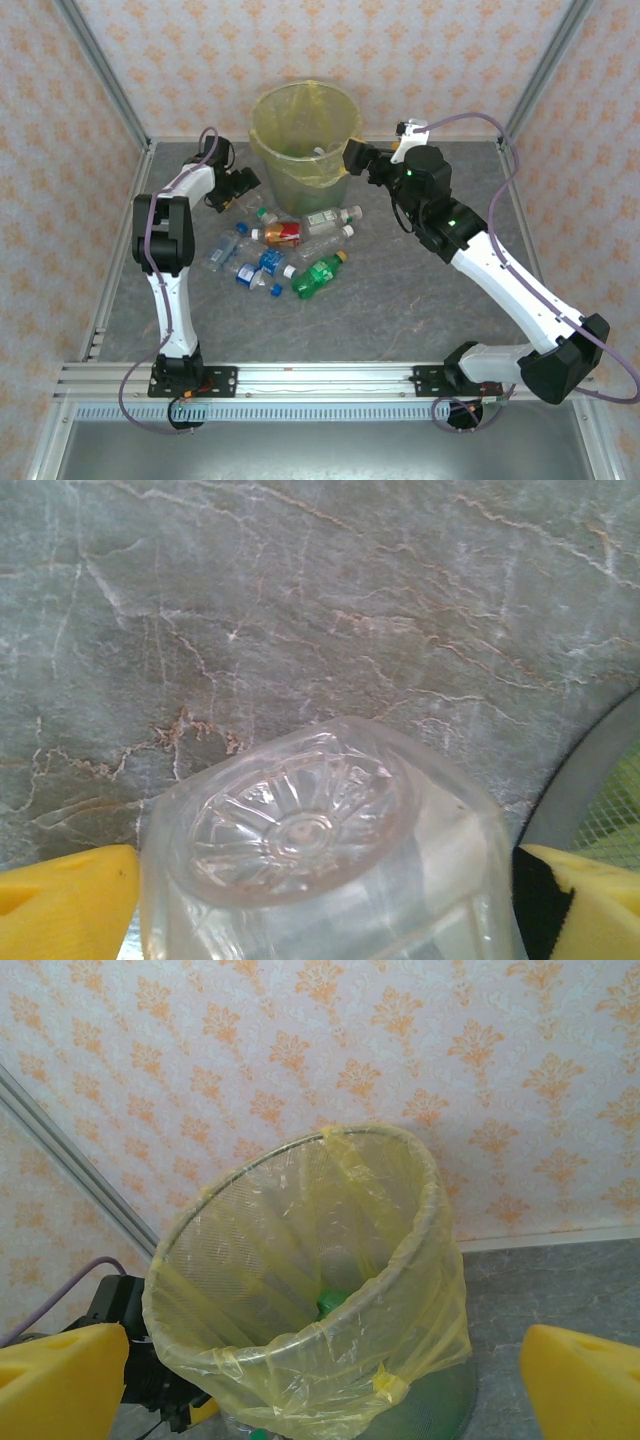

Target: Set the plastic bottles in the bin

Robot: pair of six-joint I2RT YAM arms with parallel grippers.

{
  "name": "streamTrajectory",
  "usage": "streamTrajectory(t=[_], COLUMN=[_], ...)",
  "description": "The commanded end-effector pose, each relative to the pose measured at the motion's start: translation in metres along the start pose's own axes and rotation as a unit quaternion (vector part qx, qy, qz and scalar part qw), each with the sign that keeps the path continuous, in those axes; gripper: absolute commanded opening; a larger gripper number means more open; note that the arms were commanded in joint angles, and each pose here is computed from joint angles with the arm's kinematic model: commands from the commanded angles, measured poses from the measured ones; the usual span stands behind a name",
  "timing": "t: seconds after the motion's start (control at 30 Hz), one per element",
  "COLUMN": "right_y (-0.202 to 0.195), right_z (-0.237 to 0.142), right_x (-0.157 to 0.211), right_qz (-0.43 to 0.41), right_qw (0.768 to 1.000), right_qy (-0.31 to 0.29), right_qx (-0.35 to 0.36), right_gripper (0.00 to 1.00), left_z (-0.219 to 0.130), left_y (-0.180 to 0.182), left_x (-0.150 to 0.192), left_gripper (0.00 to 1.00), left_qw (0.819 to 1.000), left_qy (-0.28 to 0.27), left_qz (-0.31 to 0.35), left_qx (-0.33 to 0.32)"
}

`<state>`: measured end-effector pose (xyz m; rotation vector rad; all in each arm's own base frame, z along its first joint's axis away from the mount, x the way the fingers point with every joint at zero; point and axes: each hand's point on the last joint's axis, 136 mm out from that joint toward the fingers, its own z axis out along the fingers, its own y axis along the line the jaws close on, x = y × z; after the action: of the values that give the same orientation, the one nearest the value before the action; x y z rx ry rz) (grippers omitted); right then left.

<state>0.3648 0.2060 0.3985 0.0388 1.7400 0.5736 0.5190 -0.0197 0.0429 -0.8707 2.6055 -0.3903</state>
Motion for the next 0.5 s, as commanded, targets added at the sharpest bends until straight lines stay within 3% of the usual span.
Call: streamTrajectory(t=[0.0, 0.2, 0.47], right_y=[-0.001, -0.002, 0.000], right_z=[-0.005, -0.006, -0.005], right_x=[-0.002, -0.004, -0.003], right_qz=[-0.005, -0.007, -0.008], right_qw=[1.000, 1.000, 1.000], right_qy=[-0.008, -0.011, -0.009], right_qx=[0.005, 0.008, 0.003], right_gripper=[1.00, 1.00, 1.00], left_z=[0.009, 0.008, -0.023], left_y=[0.008, 0.005, 0.000], left_x=[0.004, 0.006, -0.011], left_gripper=[0.92, 0.74, 0.75], left_qw=[0.999, 0.999, 0.998], left_qy=[0.006, 0.005, -0.031], left_qz=[-0.009, -0.008, -0.020], left_qx=[-0.046, -0.053, -0.041])
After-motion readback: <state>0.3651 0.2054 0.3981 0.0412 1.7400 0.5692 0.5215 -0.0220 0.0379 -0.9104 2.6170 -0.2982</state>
